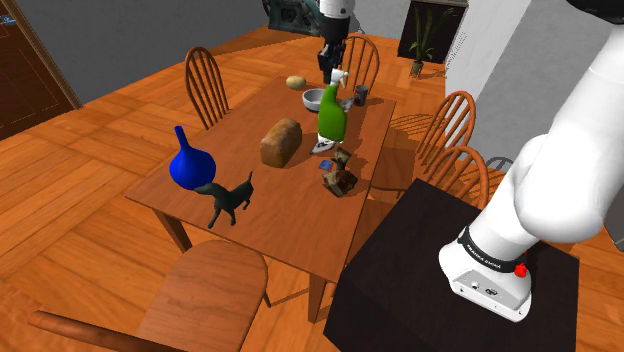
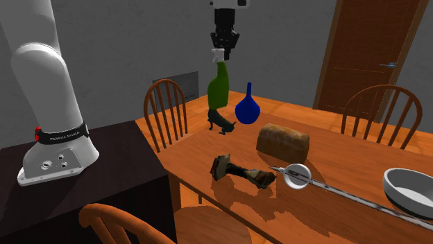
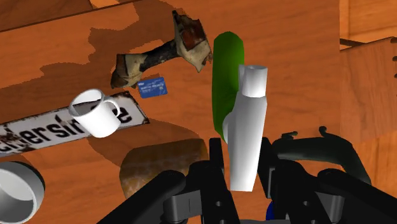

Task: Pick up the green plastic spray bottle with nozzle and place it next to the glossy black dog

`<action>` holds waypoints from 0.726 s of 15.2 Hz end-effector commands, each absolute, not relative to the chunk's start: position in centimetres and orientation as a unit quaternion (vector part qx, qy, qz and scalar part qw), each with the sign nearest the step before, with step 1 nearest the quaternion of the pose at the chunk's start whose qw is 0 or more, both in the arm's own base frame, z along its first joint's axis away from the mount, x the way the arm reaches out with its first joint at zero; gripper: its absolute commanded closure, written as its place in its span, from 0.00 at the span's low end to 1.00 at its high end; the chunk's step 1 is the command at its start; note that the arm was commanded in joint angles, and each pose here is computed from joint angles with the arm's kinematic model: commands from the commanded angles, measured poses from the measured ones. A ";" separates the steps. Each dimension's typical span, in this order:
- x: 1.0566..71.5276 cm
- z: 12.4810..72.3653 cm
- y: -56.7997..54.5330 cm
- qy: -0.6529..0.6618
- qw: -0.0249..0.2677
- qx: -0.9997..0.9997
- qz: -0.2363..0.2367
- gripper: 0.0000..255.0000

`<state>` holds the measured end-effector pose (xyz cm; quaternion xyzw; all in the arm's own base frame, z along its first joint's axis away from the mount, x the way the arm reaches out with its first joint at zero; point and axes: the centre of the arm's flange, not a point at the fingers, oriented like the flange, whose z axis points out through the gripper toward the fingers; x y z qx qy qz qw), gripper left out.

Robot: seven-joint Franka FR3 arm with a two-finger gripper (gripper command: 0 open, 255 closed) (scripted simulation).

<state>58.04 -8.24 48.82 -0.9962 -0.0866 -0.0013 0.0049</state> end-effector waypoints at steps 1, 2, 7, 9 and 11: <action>58.4 48.9 -5.4 -0.086 0.005 -0.996 -0.001 1.00; 58.5 48.9 -4.1 -0.086 0.005 -0.996 -0.001 1.00; 59.3 48.9 2.5 -0.086 0.005 -0.996 -0.001 1.00; 59.7 48.9 5.1 -0.086 0.005 -0.996 -0.001 1.00; 60.0 48.9 7.7 -0.086 0.005 -0.996 -0.001 1.00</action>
